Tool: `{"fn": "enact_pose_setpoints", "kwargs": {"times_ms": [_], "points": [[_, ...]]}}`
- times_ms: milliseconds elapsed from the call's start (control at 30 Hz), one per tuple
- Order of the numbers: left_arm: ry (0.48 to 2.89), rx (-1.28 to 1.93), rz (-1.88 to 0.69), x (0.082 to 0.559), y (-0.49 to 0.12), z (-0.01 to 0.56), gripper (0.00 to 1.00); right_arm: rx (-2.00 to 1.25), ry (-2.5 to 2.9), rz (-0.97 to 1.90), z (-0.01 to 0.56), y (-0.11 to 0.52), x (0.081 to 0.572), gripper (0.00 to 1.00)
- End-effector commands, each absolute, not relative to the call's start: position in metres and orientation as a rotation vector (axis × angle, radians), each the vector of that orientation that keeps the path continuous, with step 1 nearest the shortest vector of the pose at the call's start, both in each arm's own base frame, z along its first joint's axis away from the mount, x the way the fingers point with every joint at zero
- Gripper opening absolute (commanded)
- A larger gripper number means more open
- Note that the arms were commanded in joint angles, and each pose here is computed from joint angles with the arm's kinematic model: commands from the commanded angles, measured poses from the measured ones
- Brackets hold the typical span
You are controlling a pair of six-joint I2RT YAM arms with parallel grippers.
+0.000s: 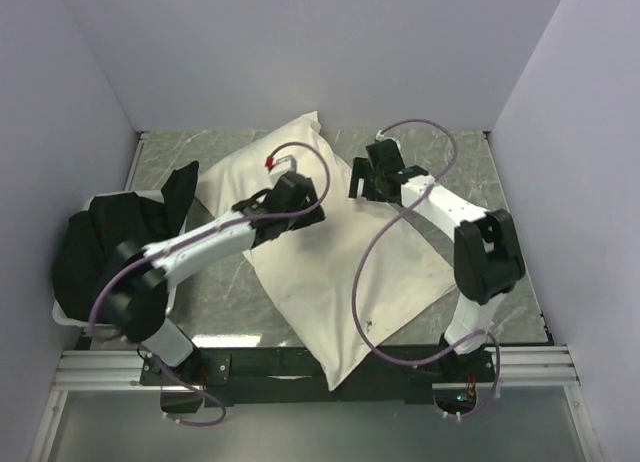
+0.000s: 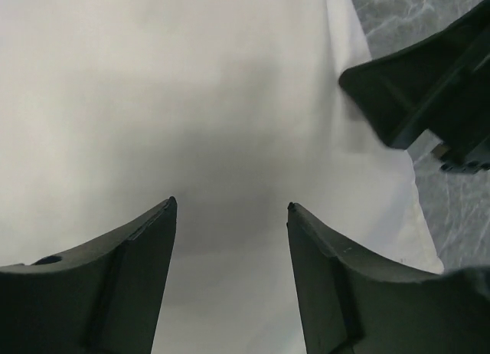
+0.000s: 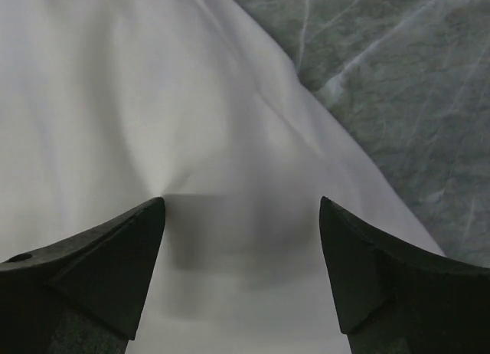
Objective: Put the pillow into the pillowcase
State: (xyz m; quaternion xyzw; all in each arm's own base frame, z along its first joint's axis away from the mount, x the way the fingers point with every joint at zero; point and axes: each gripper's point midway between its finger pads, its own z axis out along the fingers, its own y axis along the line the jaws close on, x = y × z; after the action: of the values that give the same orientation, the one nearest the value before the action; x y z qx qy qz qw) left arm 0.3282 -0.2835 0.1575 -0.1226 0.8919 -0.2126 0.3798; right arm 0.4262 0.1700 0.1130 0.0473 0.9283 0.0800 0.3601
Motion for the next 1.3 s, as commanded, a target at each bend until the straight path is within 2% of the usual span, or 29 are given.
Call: {"fn": "enact_pose_setpoints", "kwargs": {"times_ms": [0,33,67,133,167,233,433,567,667,700,767,800,900,967,1033,1067,1133,1167,1233,1267], "points": [[2.314,-0.149,-0.608,0.37,-0.333,0.146,0.63,0.157,2.467,0.05,0.087,0.131,0.444,0.81],[2.331,-0.138,-0.607,0.375,-0.339,0.14,0.63,0.176,2.499,0.057,0.075,0.126,0.444,0.65],[2.347,-0.126,-0.604,0.378,-0.345,0.134,0.63,0.25,2.51,0.066,0.071,0.11,0.447,0.54],[2.372,-0.107,-0.626,0.387,-0.361,0.121,0.63,0.294,2.546,0.144,0.061,0.106,0.444,0.34],[2.381,-0.101,-0.643,0.389,-0.366,0.119,0.63,0.33,2.554,0.163,0.059,0.103,0.442,0.29],[2.402,-0.08,-0.692,0.387,-0.379,0.112,0.63,0.372,2.571,0.188,0.055,0.093,0.439,0.21],[2.428,-0.066,-0.752,0.36,-0.396,0.096,0.64,0.391,2.553,0.2,0.066,0.087,0.431,0.21],[2.439,-0.063,-0.761,0.343,-0.396,0.087,0.68,0.416,2.511,0.189,0.086,0.083,0.429,0.33],[2.418,-0.058,-0.786,0.338,-0.397,0.095,0.71,0.415,2.439,0.221,0.115,0.085,0.422,0.48],[2.4,-0.045,-0.794,0.339,-0.399,0.102,0.73,0.407,2.394,0.227,0.133,0.084,0.418,0.57],[2.378,-0.029,-0.784,0.339,-0.4,0.113,0.78,0.386,2.356,0.243,0.151,0.091,0.412,0.67],[2.353,-0.013,-0.79,0.342,-0.402,0.126,0.79,0.364,2.318,0.282,0.169,0.096,0.406,0.77],[2.289,-0.023,-0.754,0.349,-0.392,0.159,0.82,0.341,2.265,0.348,0.193,0.102,0.389,0.94],[2.232,-0.043,-0.748,0.351,-0.379,0.188,0.84,0.33,2.251,0.369,0.192,0.106,0.374,1.0],[2.215,-0.061,-0.716,0.348,-0.365,0.198,0.86,0.285,2.171,0.422,0.212,0.117,0.358,1.0],[2.167,-0.07,-0.737,0.343,-0.357,0.221,0.88,0.287,2.181,0.43,0.2,0.117,0.346,1.0],[2.154,-0.094,-0.72,0.332,-0.34,0.22,0.91,0.259,2.098,0.529,0.219,0.123,0.331,1.0],[2.114,-0.108,-0.745,0.325,-0.33,0.239,0.93,0.255,2.109,0.566,0.209,0.126,0.32,1.0],[2.132,-0.138,-0.689,0.313,-0.308,0.228,0.97,0.231,2.051,0.615,0.222,0.127,0.305,1.0],[2.095,-0.15,-0.711,0.304,-0.296,0.244,0.98,0.232,2.06,0.623,0.214,0.126,0.297,1.0]]}}
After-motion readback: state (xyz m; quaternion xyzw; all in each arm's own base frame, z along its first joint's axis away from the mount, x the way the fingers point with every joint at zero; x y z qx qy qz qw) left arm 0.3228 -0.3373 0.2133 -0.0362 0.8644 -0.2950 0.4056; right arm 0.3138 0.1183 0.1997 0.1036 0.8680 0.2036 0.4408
